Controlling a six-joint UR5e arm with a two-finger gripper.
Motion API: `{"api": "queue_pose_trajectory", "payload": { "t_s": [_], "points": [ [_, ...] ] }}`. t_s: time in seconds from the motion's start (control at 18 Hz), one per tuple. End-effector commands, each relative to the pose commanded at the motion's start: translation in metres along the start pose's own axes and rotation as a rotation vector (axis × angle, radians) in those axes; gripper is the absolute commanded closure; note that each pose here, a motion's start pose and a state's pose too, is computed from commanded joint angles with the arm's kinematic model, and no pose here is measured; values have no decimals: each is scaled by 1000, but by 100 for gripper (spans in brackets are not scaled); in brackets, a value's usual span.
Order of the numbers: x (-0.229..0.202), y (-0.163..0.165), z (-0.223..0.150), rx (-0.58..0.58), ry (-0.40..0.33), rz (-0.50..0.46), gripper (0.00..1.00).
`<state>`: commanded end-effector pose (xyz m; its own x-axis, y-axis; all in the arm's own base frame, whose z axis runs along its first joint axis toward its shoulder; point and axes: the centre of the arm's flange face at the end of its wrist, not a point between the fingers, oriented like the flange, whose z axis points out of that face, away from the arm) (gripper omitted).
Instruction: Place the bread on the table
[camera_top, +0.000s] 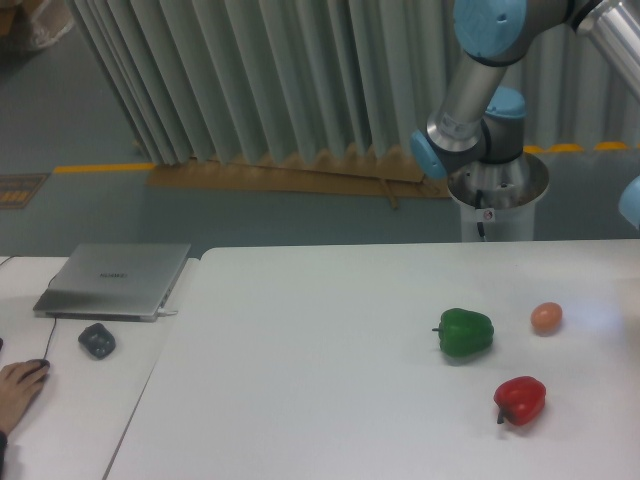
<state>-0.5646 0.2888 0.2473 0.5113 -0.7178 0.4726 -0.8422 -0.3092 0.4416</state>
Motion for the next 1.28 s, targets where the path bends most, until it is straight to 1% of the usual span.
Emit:
{"api": "queue_pose_trajectory", "payload": {
  "t_s": [0.06, 0.17, 0.28, 0.39, 0.61, 0.67, 0.78, 0.83, 0.89, 1.0, 1.11, 1.28],
  "points": [
    [0, 0, 0, 1, 1, 2, 6],
    [1, 0, 0, 1, 1, 4, 18],
    [3, 1, -2, 1, -1, 7, 34],
    [4, 2, -4, 1, -4, 7, 52],
    [7, 7, -3, 3, -5, -2, 79],
    [8, 8, -5, 2, -8, -5, 84],
    [9, 13, -8, 5, -19, -19, 90],
    [16, 23, -16, 23, -55, -47, 90],
    [18, 31, -24, 80, -122, -68, 91],
    [36, 45, -32, 206, -236, -133, 91],
    [52, 53, -38, 354, -339, -233, 91],
    [62, 46, -73, 585, -467, -419, 90]
  ]
}}
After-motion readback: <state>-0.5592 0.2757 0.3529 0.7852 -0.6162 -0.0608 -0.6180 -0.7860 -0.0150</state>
